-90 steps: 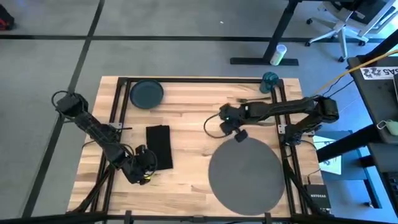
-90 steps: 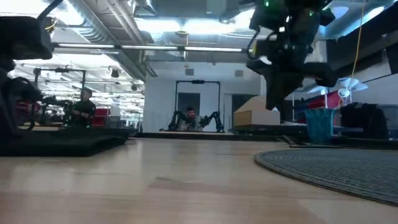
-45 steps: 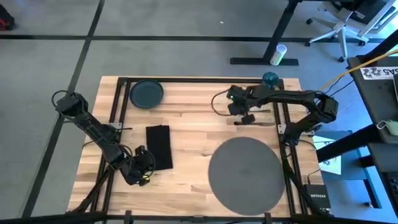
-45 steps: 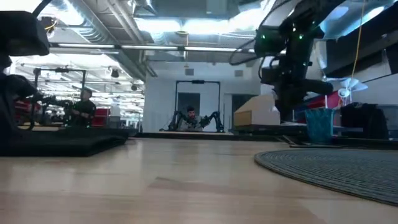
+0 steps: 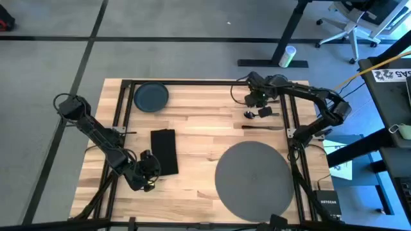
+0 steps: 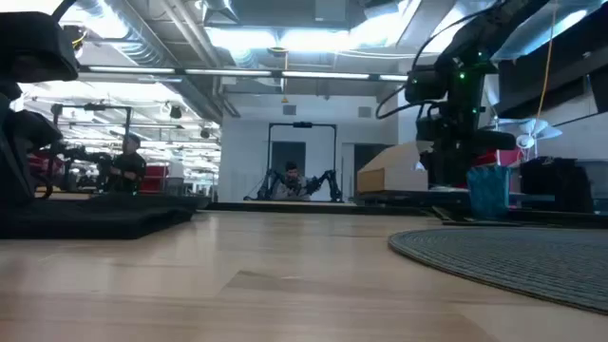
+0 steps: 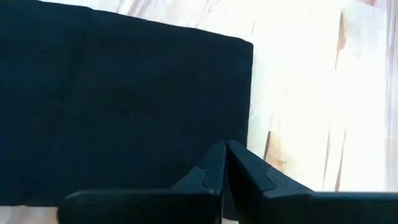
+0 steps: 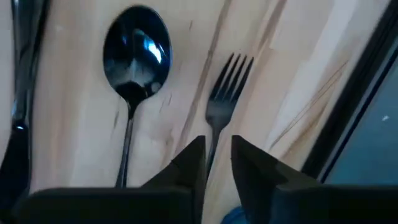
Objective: Set table place
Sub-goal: Put the black fork on the black table napkin
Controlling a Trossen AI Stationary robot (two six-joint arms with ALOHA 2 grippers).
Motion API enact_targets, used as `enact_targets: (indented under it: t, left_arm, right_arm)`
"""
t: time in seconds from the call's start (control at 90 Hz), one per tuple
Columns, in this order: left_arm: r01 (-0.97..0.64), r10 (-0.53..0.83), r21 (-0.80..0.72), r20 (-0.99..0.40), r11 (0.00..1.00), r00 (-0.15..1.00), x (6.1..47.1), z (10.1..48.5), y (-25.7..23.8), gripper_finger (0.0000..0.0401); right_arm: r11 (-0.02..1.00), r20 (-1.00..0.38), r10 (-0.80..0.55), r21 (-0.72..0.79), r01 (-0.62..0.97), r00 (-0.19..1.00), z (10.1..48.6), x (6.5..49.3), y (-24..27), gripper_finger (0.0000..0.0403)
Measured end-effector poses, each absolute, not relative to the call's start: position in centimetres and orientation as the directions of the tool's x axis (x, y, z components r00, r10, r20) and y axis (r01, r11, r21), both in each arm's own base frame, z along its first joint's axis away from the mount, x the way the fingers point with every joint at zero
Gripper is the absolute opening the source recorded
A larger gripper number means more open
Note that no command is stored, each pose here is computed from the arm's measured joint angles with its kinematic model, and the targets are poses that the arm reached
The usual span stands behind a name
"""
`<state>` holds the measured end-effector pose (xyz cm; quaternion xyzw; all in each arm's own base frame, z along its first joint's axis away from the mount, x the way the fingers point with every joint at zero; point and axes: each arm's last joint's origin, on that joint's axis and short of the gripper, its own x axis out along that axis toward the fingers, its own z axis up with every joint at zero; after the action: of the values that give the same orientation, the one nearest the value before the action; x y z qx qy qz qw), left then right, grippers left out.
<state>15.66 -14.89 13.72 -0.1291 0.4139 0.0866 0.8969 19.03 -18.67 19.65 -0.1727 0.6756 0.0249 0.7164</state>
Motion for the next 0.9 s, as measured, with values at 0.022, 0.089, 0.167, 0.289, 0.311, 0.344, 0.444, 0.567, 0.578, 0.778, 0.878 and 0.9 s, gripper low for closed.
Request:
enact_targets:
  t: [0.022,0.089,0.167,0.289,0.311,0.344,0.444,0.567,0.578,0.778,0.878,0.9]
  left_arm:
    - [-0.262,0.049,-0.160,-0.765,0.952,0.642,15.7,13.7,-14.9,0.0000]
    - [-0.262,0.049,-0.160,-0.765,0.952,0.642,15.7,13.7,-14.9,0.0000]
    - [-0.263,0.048,-0.161,-0.765,0.951,0.642,15.7,13.7,-14.9,0.0000]
    - [-0.263,0.048,-0.161,-0.765,0.951,0.642,15.7,13.7,-14.9,0.0000]
    - [-0.263,0.048,-0.161,-0.765,0.951,0.642,15.7,13.7,-14.9,0.0000]
    - [-0.263,0.048,-0.161,-0.765,0.951,0.642,15.7,13.7,-14.9,0.0000]
    - [-0.263,0.048,-0.161,-0.765,0.951,0.642,15.7,13.7,-14.9,0.0000]
    - [-0.263,0.048,-0.161,-0.765,0.951,0.642,15.7,13.7,-14.9,0.0000]
    - [-0.263,0.048,-0.161,-0.765,0.951,0.642,15.7,13.7,-14.9,0.0000]
    - [-0.265,0.048,-0.162,-0.765,0.950,0.642,15.7,13.7,-14.9,0.0000]
    - [-0.265,0.048,-0.163,-0.765,0.950,0.642,15.7,13.7,-14.9,0.0000]
    - [-0.265,0.048,-0.163,-0.765,0.950,0.642,15.7,13.7,-14.9,0.0000]
  right_arm:
    - [0.942,-0.978,-0.193,-0.209,-0.262,0.085,19.5,18.9,-18.9,0.0068]
    - [0.952,-0.981,-0.175,-0.189,-0.240,0.080,19.0,18.6,-19.5,0.0066]
    - [0.960,-0.985,-0.160,-0.171,-0.220,0.067,18.4,18.3,-20.2,0.0064]
    - [0.969,-0.987,-0.152,-0.161,-0.190,0.059,17.6,17.9,-21.1,0.0063]
    - [0.970,-0.987,-0.147,-0.157,-0.185,0.063,17.5,17.9,-21.2,0.0063]
    - [0.973,-0.988,-0.138,-0.149,-0.178,0.071,17.3,17.8,-21.4,0.0063]
    - [0.978,-0.990,-0.119,-0.130,-0.164,0.074,16.8,17.5,-22.0,0.0063]
    - [0.983,-0.993,-0.099,-0.107,-0.151,0.058,16.0,17.2,-22.5,0.0063]
    - [0.983,-0.994,-0.098,-0.105,-0.150,0.056,15.9,17.1,-22.6,0.0063]
    - [0.984,-0.994,-0.096,-0.103,-0.145,0.055,15.2,17.2,-23.0,0.0062]
    - [0.983,-0.993,-0.103,-0.110,-0.144,0.059,14.9,17.4,-23.2,0.0062]
    - [0.983,-0.993,-0.103,-0.110,-0.144,0.059,14.8,17.4,-23.2,0.0062]
